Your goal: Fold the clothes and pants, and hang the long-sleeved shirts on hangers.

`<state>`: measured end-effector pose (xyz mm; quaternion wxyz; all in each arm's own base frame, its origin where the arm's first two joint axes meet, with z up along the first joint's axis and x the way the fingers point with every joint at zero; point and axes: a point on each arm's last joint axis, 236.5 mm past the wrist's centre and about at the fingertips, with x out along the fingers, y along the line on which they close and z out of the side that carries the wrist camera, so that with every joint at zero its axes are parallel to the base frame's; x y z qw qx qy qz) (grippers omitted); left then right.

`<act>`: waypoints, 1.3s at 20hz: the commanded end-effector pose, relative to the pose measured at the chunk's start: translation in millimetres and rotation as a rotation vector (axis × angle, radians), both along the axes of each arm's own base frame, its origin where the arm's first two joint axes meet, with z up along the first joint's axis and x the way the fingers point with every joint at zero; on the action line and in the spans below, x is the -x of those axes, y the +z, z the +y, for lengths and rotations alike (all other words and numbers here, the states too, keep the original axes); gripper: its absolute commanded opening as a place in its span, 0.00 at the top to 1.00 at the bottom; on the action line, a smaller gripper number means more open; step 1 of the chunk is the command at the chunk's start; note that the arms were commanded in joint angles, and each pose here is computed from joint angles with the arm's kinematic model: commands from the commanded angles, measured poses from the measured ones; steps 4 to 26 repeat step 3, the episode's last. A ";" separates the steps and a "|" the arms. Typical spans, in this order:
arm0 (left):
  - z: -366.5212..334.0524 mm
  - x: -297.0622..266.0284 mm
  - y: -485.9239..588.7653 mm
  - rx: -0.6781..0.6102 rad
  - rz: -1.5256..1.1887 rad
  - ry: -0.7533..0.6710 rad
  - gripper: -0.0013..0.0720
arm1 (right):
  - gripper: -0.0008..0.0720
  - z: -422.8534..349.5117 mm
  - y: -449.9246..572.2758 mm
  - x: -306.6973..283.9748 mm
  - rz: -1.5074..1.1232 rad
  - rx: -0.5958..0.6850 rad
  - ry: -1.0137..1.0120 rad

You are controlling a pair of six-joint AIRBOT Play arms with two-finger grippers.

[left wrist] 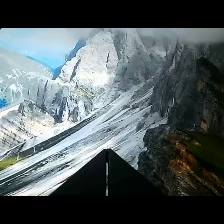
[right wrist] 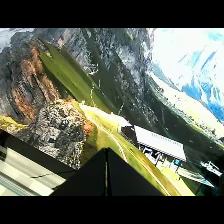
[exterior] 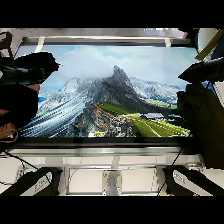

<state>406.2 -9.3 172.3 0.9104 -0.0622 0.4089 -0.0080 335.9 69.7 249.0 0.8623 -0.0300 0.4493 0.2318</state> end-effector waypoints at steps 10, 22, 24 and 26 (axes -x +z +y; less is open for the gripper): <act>-5.9 3.7 -2.9 0.025 0.021 -0.010 0.95 | 0.98 1.0 -1.5 0.3 0.001 0.017 0.007; -5.9 3.7 -2.9 0.025 0.021 -0.010 0.95 | 0.98 1.0 -1.5 0.3 0.001 0.017 0.007; -5.9 3.7 -2.9 0.025 0.021 -0.010 0.95 | 0.98 1.0 -1.5 0.3 0.001 0.017 0.007; -5.9 3.7 -2.9 0.025 0.021 -0.010 0.95 | 0.98 1.0 -1.5 0.3 0.001 0.017 0.007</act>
